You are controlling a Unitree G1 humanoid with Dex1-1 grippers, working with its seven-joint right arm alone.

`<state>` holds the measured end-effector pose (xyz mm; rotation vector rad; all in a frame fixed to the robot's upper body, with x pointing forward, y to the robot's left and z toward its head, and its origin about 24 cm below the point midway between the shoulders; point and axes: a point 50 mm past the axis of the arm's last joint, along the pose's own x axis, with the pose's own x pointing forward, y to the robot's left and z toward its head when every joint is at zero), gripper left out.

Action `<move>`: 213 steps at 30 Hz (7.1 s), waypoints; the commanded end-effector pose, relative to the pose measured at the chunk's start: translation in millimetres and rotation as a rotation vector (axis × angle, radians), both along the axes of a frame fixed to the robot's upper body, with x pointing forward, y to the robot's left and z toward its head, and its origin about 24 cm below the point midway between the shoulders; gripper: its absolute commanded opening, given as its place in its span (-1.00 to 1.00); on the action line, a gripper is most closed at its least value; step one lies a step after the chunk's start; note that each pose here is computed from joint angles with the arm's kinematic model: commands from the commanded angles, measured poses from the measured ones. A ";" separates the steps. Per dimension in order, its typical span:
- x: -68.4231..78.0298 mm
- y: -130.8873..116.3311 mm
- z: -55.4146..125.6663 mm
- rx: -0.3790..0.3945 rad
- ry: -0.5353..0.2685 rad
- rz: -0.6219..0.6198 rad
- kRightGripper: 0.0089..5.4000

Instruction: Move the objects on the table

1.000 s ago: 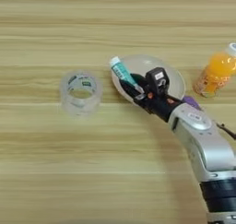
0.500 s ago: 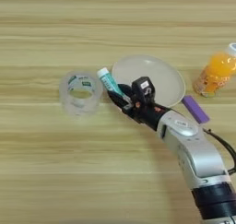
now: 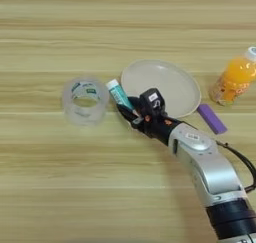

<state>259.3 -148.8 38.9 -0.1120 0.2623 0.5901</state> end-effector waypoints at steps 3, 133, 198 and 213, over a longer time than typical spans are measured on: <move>11.5 2.5 20.2 -0.014 -0.107 0.012 -0.38; 25.5 -63.0 34.4 -0.125 -0.170 -0.158 0.99; -51.9 -181.3 52.7 -0.335 -0.053 -0.275 0.99; -45.0 -174.0 30.3 -0.335 0.005 -0.240 0.99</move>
